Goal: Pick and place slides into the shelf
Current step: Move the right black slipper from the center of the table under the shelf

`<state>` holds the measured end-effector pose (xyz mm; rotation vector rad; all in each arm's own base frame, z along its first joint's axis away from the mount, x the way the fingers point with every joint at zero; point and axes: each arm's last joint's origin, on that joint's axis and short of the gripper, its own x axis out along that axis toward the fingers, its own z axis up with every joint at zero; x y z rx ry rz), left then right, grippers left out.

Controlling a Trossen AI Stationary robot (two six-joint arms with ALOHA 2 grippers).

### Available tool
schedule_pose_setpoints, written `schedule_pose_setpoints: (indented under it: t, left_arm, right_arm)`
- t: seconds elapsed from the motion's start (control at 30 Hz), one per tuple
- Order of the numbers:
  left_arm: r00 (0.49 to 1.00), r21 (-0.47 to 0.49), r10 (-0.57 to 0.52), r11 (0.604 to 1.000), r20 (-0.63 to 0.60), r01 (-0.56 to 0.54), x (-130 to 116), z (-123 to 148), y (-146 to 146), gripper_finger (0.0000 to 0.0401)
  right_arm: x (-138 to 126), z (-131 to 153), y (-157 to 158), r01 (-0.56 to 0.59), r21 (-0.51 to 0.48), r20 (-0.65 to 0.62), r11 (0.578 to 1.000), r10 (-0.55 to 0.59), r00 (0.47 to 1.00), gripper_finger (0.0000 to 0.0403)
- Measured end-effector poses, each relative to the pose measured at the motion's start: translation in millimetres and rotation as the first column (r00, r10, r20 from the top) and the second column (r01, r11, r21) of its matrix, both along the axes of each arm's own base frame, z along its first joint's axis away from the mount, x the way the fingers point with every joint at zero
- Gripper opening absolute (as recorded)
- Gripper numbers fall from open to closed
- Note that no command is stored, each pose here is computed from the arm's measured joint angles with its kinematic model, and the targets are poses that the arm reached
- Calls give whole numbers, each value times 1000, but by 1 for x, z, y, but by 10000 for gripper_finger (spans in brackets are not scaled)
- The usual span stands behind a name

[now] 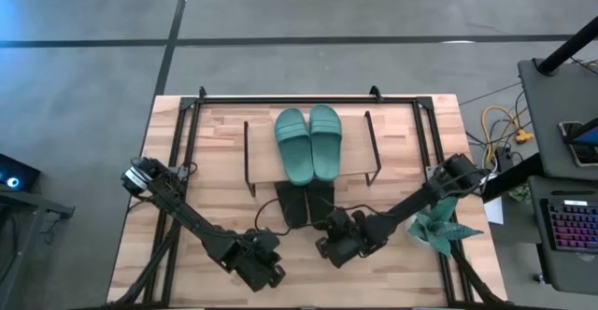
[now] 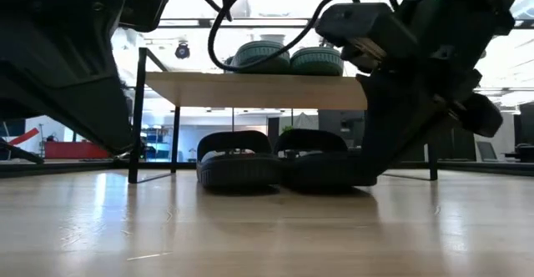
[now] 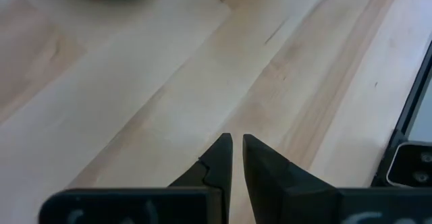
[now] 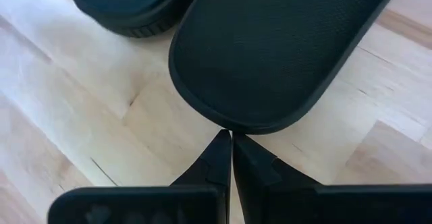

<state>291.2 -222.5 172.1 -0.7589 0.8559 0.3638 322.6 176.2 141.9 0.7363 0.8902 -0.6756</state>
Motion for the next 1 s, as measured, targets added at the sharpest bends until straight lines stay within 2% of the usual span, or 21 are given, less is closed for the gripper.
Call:
schedule_pose_setpoints:
  t: [0.13, 0.43, 0.6, 0.8, 1.0]
  left_arm:
    - [1000, 6, 22, 1000, 11, -22, 1, 0, 1, 21]
    - [985, 46, 163, 985, 58, -166, 15, 1, 24, 21]
    - [985, 84, 135, 986, 109, -145, 33, 5, 42, 22]
    - [975, 138, 194, 968, 105, -207, 45, 4, 69, 22]
    - [977, 154, 190, 967, 94, -203, 49, 0, 76, 22]
  right_arm:
    - [2, 1, -1, -63, -11, -7, 998, 63, 998, 9]
    - [-10, 34, 19, -159, -40, 87, 986, 162, 983, 9]
    - [-21, 43, 26, -154, -34, 94, 987, 157, 983, 9]
    - [-33, 43, 29, -140, -42, 40, 989, 142, 989, 9]
    - [-37, 41, 29, -127, -47, 18, 991, 128, 992, 9]
